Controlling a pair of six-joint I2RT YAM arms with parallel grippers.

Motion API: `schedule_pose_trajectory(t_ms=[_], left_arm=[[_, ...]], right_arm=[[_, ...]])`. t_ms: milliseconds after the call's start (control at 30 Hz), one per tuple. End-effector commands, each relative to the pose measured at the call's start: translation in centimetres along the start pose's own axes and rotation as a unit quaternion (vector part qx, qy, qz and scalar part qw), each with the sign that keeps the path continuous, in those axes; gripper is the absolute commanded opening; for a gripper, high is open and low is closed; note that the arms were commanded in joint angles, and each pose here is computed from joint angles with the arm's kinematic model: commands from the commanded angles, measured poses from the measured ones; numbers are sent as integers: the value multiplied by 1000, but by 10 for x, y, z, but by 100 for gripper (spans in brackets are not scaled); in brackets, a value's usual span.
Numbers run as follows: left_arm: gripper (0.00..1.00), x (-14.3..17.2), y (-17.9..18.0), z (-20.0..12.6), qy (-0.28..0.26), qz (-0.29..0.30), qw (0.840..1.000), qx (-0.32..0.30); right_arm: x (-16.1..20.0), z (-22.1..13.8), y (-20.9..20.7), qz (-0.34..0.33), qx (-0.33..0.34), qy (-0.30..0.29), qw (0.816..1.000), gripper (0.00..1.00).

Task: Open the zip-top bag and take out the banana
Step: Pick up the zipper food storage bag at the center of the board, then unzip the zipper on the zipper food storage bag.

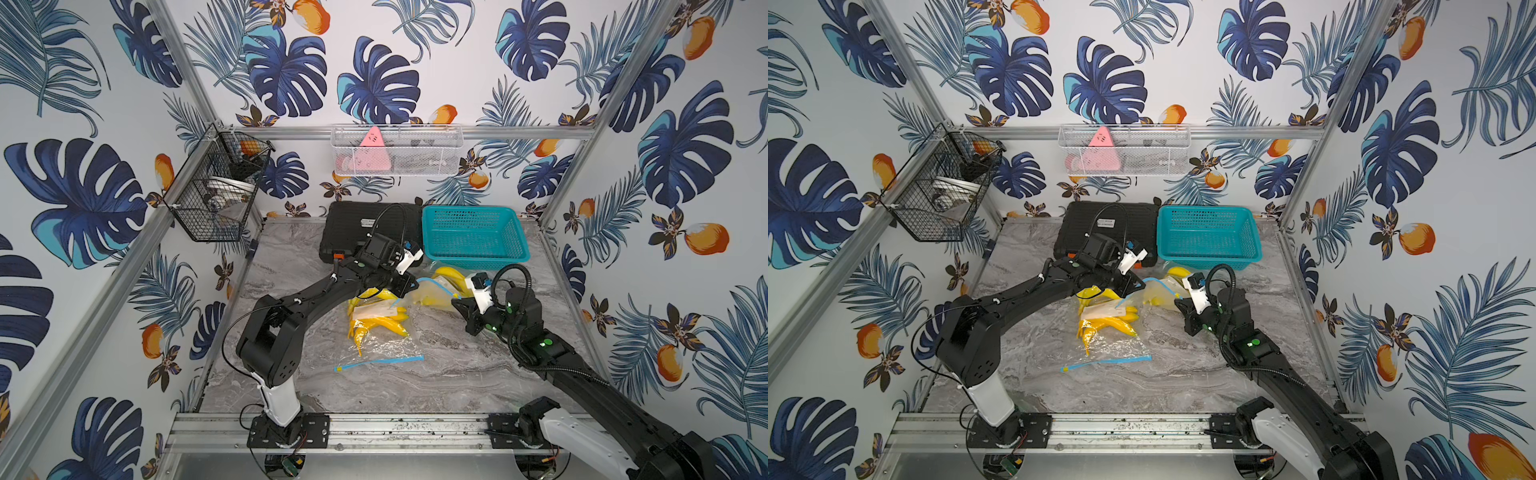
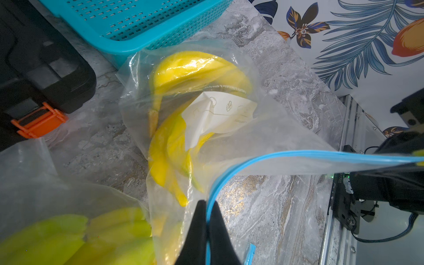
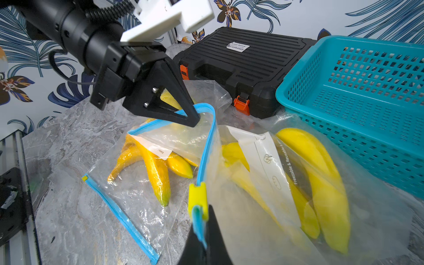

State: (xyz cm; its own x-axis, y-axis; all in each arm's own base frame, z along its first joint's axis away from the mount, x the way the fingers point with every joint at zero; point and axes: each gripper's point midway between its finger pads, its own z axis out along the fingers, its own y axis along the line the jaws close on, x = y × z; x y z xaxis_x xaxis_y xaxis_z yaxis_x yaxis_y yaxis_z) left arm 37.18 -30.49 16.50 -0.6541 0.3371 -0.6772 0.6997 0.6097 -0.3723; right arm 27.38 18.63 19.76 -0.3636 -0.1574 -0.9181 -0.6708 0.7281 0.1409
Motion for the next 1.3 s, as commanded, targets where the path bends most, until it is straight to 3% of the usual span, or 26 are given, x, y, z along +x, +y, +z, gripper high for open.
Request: schedule_pose_trajectory(t_ms=[0,33,133,200,267,400,600,800,967,1167,1267], left_arm=[[11,-10,-7,-10,-23,8,1000,8],[28,-13,-9,-14,-31,16,999,6],[64,-21,-22,-35,-64,72,995,9],[76,-27,-40,-53,-100,125,987,29],[82,-33,-59,-71,-142,172,973,51],[82,-31,-91,-83,-166,231,951,126],[72,-33,-113,-65,-153,231,937,211],[72,-16,-134,-38,-123,293,926,204],[68,-24,-131,-35,-159,306,920,188],[62,-26,-127,-18,-146,300,921,203],[55,-29,-129,-18,-158,296,918,209]], right_arm=[[-9,0,11,-11,-34,-1,999,0],[-7,1,12,-12,-39,10,999,0],[0,5,15,-9,-52,35,998,0],[2,7,20,-7,-69,42,997,0],[5,8,20,-6,-75,54,996,0],[6,8,23,-5,-96,60,994,0],[-1,5,26,-6,-122,58,991,0],[-7,2,29,4,-152,60,987,0],[-4,4,33,10,-171,67,983,0],[-4,3,35,11,-178,72,981,0],[-3,3,34,10,-175,74,982,0]])
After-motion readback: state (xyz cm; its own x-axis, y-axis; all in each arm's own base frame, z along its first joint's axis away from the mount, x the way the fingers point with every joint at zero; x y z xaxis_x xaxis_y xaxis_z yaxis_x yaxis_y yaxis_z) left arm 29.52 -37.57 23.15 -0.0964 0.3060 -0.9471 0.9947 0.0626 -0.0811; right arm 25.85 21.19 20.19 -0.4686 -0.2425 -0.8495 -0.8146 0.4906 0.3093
